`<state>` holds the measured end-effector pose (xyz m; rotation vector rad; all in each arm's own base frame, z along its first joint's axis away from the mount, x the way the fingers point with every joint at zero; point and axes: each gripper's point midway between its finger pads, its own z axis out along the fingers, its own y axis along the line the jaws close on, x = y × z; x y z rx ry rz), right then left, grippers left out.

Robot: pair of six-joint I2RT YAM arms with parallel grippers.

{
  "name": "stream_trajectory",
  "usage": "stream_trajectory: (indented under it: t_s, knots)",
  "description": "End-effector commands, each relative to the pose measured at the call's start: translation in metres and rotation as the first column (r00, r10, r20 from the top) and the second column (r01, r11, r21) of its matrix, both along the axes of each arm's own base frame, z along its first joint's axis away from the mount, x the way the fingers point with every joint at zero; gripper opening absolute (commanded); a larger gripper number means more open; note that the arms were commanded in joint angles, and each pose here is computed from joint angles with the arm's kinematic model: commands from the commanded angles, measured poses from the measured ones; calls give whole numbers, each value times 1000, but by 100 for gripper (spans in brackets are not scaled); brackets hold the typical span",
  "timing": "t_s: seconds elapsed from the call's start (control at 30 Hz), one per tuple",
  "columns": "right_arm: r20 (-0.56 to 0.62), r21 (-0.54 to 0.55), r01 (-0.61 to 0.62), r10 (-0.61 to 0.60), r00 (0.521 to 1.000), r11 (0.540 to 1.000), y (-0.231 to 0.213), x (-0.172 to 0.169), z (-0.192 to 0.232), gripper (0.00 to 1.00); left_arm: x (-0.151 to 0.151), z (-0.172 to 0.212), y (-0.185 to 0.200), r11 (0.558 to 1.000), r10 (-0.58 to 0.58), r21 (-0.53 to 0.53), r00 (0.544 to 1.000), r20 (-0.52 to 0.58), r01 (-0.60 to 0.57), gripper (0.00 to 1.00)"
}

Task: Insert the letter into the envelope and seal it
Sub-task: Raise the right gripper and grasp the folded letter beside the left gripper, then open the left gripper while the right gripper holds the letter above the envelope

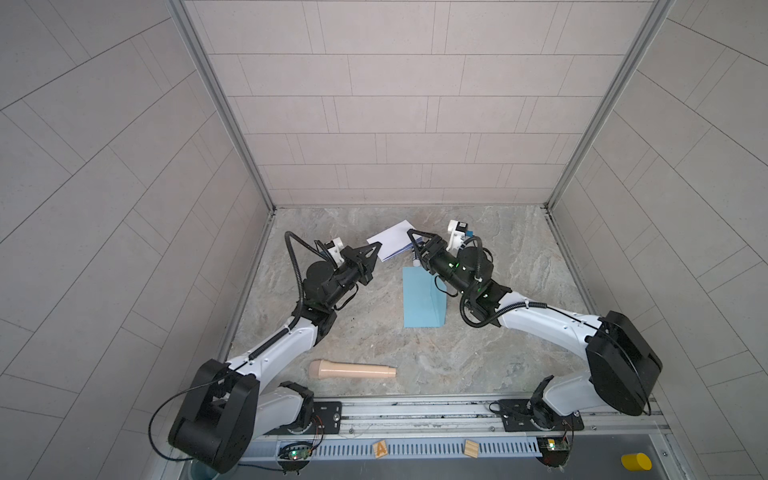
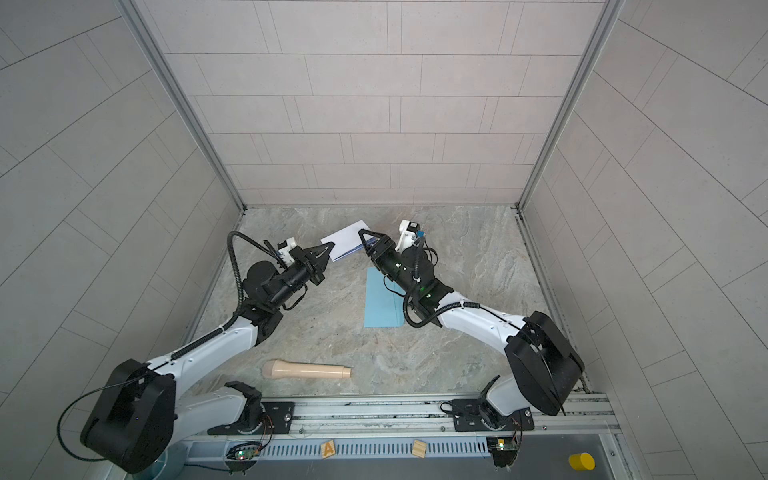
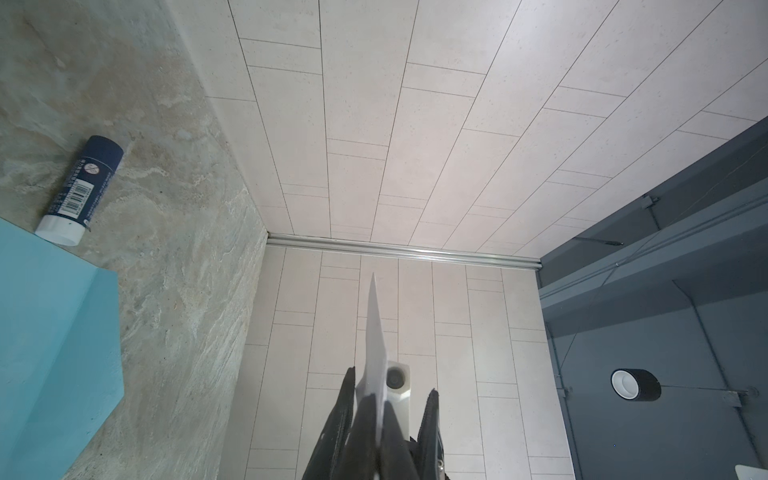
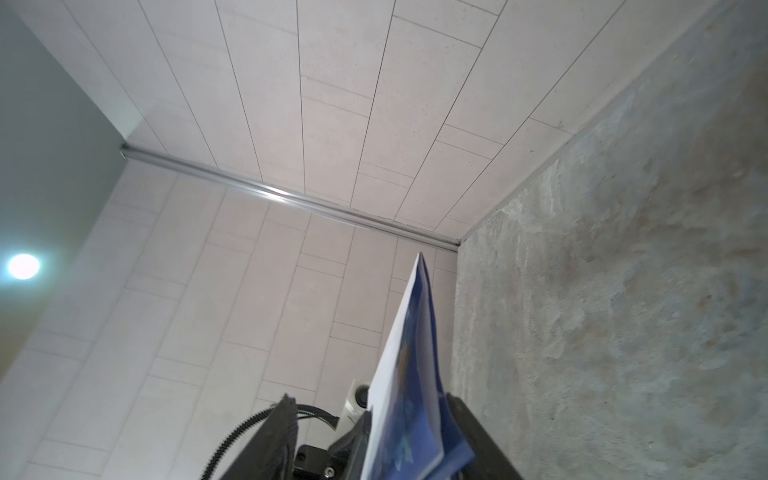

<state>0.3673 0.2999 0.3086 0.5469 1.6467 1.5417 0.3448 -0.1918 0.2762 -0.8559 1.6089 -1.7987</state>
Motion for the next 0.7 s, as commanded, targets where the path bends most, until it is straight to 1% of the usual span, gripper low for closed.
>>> stream_trajectory:
  t_s: [0.0, 0.1, 0.17, 0.23, 0.27, 0.3, 0.37, 0.47, 0.53, 0.67]
  knots:
    - [28, 43, -4, 3, 1000, 999, 1, -2, 17, 35, -7, 8, -1, 1000, -6, 11, 998, 57, 6, 0]
    - [25, 11, 14, -15, 1000, 1000, -2, -1, 13, 17, -9, 11, -1, 999, -10, 42, 997, 82, 6, 0]
    - [32, -18, 27, -26, 999, 999, -4, 0, 12, 8, -12, 11, -2, 997, -16, 80, 995, 100, 8, 0]
    - [41, -41, 34, -32, 999, 999, -4, -1, 10, 0, -15, 11, -3, 991, -24, 132, 993, 118, 9, 0]
    - [49, -47, 37, -35, 998, 998, -5, 0, 11, 0, -17, 10, -3, 988, -27, 157, 992, 122, 8, 1]
    - [58, -60, 39, -36, 998, 997, -6, 0, 12, 0, -18, 10, -2, 982, -30, 190, 991, 132, 4, 4]
    - [71, -88, 35, -29, 997, 996, -7, 1, 13, 0, -21, 9, -2, 967, -40, 256, 988, 150, 0, 14]
    - [108, -142, 26, -10, 994, 989, -12, 3, 18, 0, -26, 6, -1, 929, -62, 369, 982, 181, -9, 36]
    - [132, -190, 10, 15, 991, 982, -19, 4, 21, 0, -30, 0, 1, 892, -84, 452, 979, 185, -9, 48]
    - [150, -301, -22, 70, 986, 953, -37, 4, 22, 0, -36, -10, 5, 813, -121, 583, 976, 180, -6, 66]
